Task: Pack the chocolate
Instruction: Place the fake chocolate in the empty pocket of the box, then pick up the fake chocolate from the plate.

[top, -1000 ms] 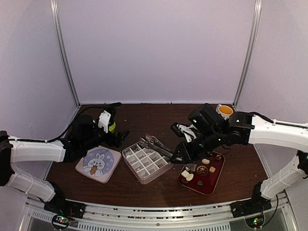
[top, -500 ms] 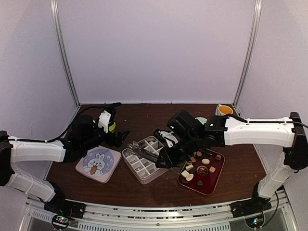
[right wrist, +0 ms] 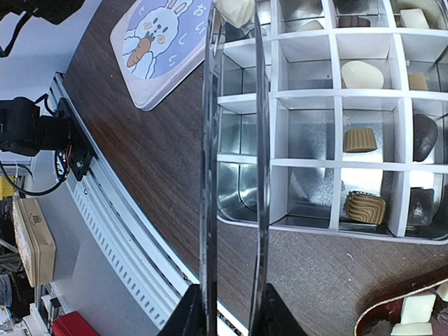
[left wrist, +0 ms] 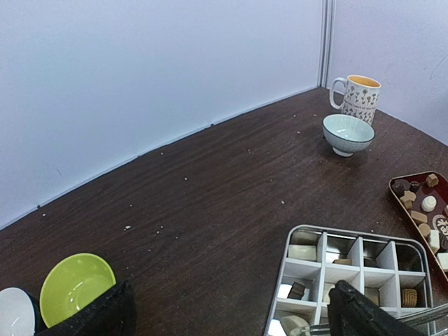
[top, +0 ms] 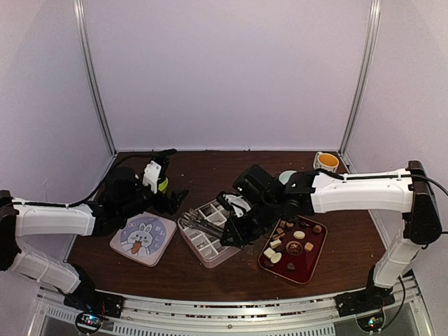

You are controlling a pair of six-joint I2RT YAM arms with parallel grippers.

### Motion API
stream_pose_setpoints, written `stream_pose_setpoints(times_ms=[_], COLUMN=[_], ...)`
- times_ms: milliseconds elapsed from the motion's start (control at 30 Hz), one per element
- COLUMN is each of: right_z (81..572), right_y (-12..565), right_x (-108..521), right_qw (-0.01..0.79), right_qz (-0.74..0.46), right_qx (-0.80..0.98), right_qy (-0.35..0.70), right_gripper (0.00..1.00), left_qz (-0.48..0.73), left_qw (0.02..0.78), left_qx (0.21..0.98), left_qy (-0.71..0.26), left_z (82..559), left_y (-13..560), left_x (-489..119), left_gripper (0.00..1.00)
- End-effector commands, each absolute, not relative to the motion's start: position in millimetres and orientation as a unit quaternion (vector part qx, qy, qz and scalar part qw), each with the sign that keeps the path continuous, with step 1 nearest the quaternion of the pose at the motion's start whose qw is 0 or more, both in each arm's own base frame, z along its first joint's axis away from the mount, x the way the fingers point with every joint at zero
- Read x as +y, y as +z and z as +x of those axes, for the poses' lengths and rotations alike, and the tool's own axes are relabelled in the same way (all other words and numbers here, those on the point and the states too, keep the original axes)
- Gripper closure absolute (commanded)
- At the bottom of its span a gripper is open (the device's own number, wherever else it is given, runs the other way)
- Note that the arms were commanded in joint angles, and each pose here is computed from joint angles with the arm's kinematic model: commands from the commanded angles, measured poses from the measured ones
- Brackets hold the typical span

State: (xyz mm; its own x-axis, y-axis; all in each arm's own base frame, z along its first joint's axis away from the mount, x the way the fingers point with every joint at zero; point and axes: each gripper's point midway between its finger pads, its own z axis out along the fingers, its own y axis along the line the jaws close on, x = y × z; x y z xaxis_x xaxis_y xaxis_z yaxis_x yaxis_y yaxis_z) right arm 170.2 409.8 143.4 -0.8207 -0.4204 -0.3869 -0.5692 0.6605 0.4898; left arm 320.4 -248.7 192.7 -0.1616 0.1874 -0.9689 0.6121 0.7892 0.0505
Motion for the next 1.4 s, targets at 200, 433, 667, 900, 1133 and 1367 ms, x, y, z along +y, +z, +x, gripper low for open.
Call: stream_pose_setpoints(times_ms=[200,433,667,900,1133,1367], right_z=[176.9,177.4,178.2,167.1,144.9,122.2], right_y=[161.7,166.5,194.0,203.2,192.3,180.6], right_x=[421.3,418.6,401.7,360.4,301.1,243.9], right_qw=[0.150,0.154,0.181,0.189,0.176,0.160], right_qz=[-0.281,-0.280,-0.275,-0.255,-0.223,-0.184], right_qx=[0.891,0.892,0.889,0.901,0.922,0.942], right_qy=[0.323,0.320,0.318,0.295,0.262,0.230], right_gripper=[0.66,0.67,0.68,0.69,0.69,0.69], left_qz=[0.270,0.270,0.270,0.269,0.269,0.270], left_qw=[0.605,0.606,0.605,0.607,0.606,0.606], left_qx=[0.724,0.724,0.724,0.725,0.726,0.726], left_qy=[-0.190,-0.190,-0.189,-0.183,-0.182,-0.181], left_z=[322.1,322.1,322.2,322.8,323.7,323.9], left_y=[208.4,208.9,208.6,209.0,207.6,207.4], left_x=[-254.5,-254.3,-254.2,-252.4,-252.4,-252.6], left_gripper=[0.02,0.02,0.02,0.02,0.02,0.02])
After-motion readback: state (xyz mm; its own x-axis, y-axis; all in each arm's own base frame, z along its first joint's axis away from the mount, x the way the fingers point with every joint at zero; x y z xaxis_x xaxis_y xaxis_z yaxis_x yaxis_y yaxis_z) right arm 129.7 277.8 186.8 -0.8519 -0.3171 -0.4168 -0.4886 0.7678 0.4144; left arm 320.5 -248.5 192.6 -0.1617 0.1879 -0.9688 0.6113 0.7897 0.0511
